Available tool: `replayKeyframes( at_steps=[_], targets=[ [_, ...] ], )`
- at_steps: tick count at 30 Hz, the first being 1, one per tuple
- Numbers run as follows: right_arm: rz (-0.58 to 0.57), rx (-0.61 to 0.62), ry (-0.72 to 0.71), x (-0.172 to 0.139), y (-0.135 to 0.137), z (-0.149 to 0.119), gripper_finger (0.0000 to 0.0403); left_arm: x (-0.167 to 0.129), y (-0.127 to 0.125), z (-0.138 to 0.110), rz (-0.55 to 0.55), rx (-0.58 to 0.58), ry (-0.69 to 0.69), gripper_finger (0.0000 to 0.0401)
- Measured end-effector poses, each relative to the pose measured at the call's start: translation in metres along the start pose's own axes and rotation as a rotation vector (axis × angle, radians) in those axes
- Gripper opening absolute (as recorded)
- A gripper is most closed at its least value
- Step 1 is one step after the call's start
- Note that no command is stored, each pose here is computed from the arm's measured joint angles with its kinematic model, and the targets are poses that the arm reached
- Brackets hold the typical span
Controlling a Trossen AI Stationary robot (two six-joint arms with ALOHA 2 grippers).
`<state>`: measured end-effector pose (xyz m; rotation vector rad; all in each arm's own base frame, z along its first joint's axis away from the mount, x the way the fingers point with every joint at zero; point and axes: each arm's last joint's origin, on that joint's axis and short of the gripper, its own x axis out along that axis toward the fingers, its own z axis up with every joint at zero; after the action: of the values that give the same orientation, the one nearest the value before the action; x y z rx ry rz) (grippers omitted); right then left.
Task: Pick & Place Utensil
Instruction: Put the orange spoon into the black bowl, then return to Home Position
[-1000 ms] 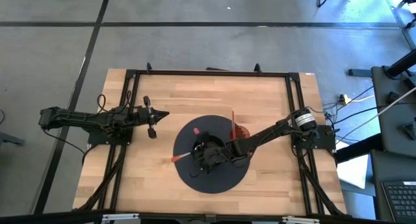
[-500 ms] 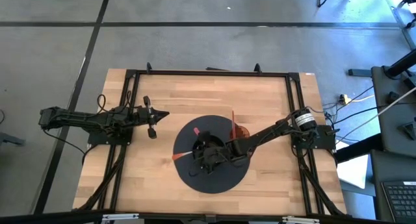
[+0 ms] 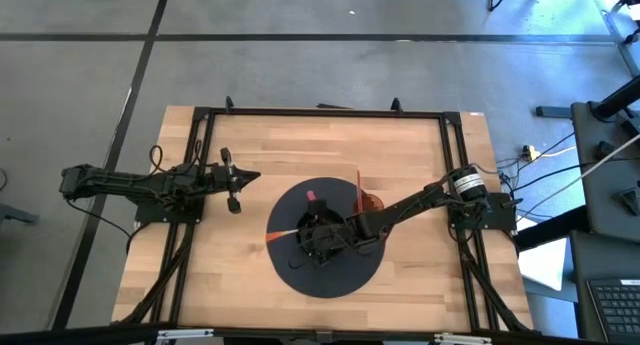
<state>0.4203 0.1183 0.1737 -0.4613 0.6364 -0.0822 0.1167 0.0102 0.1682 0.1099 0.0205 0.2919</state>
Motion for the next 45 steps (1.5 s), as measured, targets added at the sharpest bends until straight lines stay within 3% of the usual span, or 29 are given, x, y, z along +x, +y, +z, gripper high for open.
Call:
replayKeyframes(
  at_steps=[10, 22, 36, 41, 45],
  targets=[
    [0.006, 0.034, -0.013, 0.000, 0.000, 0.001, 0.0031, 0.000, 0.000, 0.000, 0.000, -0.002, 0.000, 0.0004],
    [-0.015, 0.068, -0.013, 0.000, -0.002, 0.003, 0.0110, 0.000, 0.001, 0.000, 0.024, 0.008, 0.003, 0.0004],
    [-0.093, 0.060, -0.017, -0.003, -0.006, 0.006, 0.0107, 0.000, 0.001, 0.000, 0.019, -0.011, 0.002, 0.0004],
    [-0.083, -0.007, -0.098, -0.028, -0.008, 0.025, 0.0108, 0.000, 0.001, -0.001, 0.021, -0.009, 0.010, 0.0004],
    [-0.032, -0.076, -0.234, -0.080, -0.015, 0.055, 0.0108, 0.000, 0.000, -0.002, 0.021, -0.014, 0.021, 0.0004]
  ],
)
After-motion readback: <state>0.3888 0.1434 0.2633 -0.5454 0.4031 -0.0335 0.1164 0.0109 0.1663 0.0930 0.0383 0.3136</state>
